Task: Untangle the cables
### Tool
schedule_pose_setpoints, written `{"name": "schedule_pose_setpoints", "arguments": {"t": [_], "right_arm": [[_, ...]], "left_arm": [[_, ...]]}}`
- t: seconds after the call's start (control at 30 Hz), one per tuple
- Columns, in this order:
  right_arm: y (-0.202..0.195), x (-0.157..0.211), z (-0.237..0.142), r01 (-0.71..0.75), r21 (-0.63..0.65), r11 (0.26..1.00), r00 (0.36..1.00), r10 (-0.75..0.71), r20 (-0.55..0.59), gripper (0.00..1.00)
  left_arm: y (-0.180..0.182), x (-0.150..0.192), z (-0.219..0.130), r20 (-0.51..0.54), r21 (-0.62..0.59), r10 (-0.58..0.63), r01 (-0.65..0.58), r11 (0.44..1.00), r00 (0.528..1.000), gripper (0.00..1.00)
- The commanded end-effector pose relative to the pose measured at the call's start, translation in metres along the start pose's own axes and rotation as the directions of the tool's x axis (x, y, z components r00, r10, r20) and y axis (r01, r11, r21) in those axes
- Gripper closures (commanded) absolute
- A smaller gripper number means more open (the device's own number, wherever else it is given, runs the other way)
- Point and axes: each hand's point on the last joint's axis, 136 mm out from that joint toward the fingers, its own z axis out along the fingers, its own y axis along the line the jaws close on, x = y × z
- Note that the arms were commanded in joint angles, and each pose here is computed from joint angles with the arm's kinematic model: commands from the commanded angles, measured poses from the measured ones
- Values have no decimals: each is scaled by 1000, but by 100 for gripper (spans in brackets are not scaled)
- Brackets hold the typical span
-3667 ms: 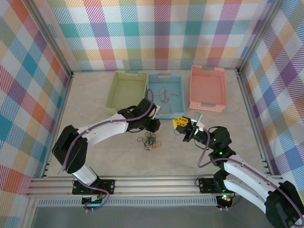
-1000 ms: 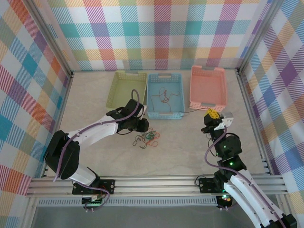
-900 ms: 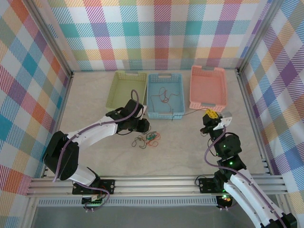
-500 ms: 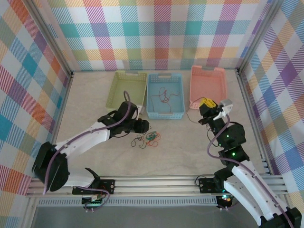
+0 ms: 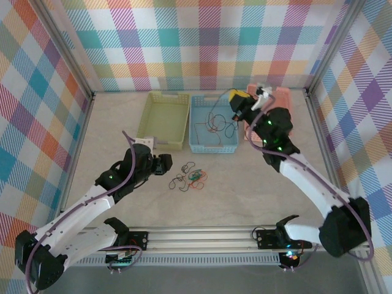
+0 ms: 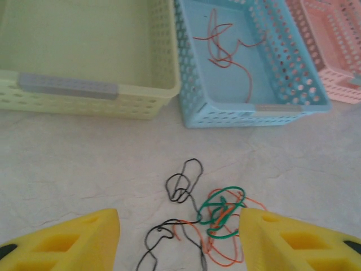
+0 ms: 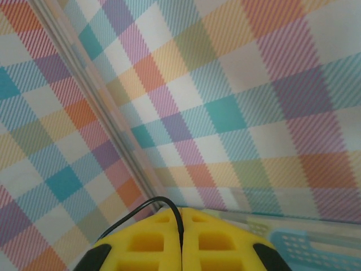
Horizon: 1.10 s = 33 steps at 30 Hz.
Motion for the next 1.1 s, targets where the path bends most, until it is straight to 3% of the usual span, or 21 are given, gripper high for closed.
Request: {"name": "schedule_pose_setpoints", "arguments": {"t": [0.0,0.33,0.67,1.0,1.07], "right_arm": [[25,-4,31,-38,-94,995,999,39,1,100],[43,41,132,-123,-192,974,992,114,-57,100],[33,135,214,-215,-185,959,970,187,-157,100],[-4,243,240,-204,-69,977,935,174,-308,100],[-13,257,239,-188,-39,981,928,164,-335,90]], "left_arm": [[11,-14,-2,106,-31,-29,33,999,994,42],[26,-14,-7,153,-89,-37,51,995,988,38],[37,-16,-16,205,-121,-39,65,991,978,37],[37,-16,-17,209,-117,-41,67,991,977,36],[35,-16,-15,203,-115,-39,63,991,978,36]]}}
